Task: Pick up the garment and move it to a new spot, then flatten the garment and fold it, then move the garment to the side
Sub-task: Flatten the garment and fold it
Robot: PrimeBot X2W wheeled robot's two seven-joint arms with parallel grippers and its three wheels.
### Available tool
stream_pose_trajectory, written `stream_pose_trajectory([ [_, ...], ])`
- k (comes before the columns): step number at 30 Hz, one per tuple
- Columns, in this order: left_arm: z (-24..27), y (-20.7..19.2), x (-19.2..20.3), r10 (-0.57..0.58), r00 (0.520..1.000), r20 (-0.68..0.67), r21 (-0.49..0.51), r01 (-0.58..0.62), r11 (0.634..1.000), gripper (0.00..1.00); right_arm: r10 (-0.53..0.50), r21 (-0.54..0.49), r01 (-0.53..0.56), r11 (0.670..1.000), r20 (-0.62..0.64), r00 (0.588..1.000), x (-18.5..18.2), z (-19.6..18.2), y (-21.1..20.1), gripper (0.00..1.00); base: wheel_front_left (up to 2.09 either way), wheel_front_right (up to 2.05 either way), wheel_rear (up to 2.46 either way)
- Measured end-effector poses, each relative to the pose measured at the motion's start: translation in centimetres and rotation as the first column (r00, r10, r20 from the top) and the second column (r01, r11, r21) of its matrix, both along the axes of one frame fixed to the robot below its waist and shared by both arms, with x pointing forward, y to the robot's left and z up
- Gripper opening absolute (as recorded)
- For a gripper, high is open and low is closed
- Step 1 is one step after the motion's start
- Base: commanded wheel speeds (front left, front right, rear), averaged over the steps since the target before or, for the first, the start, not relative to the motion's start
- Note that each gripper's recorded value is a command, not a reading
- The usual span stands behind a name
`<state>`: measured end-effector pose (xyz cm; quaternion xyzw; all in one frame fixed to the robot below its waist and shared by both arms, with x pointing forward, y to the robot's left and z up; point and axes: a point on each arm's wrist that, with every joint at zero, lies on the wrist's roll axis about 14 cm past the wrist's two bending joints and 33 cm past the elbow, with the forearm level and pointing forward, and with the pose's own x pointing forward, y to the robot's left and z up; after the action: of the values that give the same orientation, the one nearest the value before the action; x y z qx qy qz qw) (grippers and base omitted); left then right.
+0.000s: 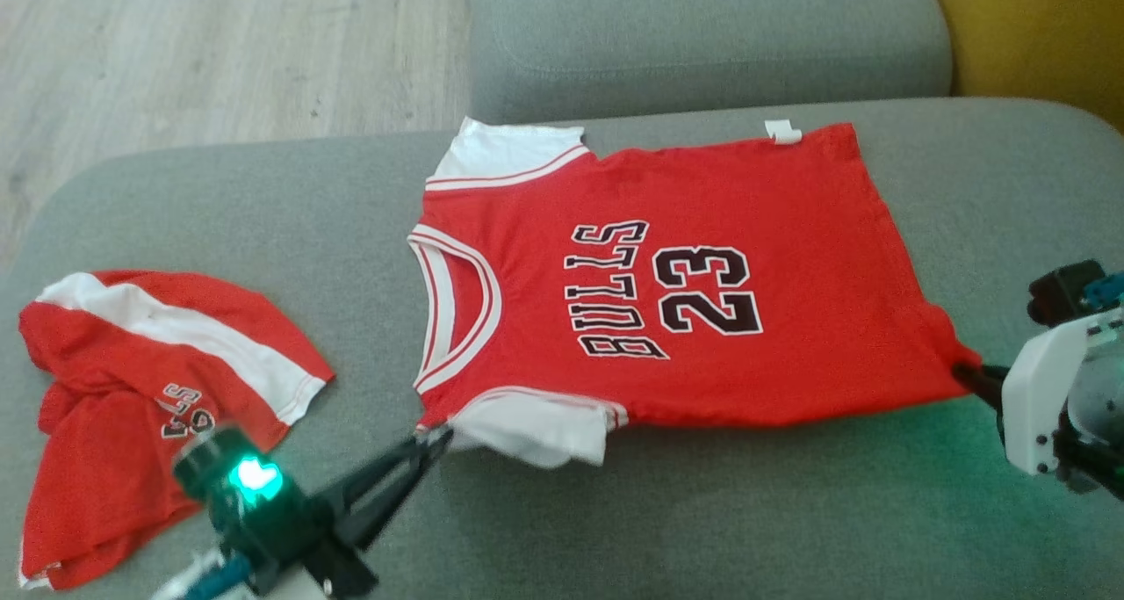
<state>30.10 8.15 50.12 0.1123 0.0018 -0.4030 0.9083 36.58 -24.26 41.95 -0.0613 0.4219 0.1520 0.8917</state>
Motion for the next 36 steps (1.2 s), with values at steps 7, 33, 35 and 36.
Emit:
stream_pose_trajectory([
  [7,1.5,0.1,4.1,0.0,0.998,0.063,0.026,-0.002,1.0,0.0,0.003,-0.026,-0.003,1.0,-0.015,1.0,1.3,-0.4,-0.3,0.0,0.0,0.0,0.0],
  [33,0.3,0.1,15.2,-0.004,0.998,0.07,0.15,-0.007,0.989,0.0,-0.058,-0.04,0.057,0.998,-0.023,0.998,8.3,-2.2,0.6,0.0,0.0,0.0,0.0],
  [35,-0.1,0.3,15.8,0.004,0.998,0.058,0.157,-0.013,0.987,0.0,-0.058,-0.039,0.058,0.998,-0.01,0.998,9.1,-2.1,0.7,0.0,0.0,0.0,0.0],
  [36,-0.4,0.4,16.1,0.006,0.999,0.053,0.166,-0.014,0.986,0.0,-0.059,-0.037,0.059,0.998,-0.007,0.998,9.5,-2.0,0.8,0.0,0.0,0.0,0.0],
])
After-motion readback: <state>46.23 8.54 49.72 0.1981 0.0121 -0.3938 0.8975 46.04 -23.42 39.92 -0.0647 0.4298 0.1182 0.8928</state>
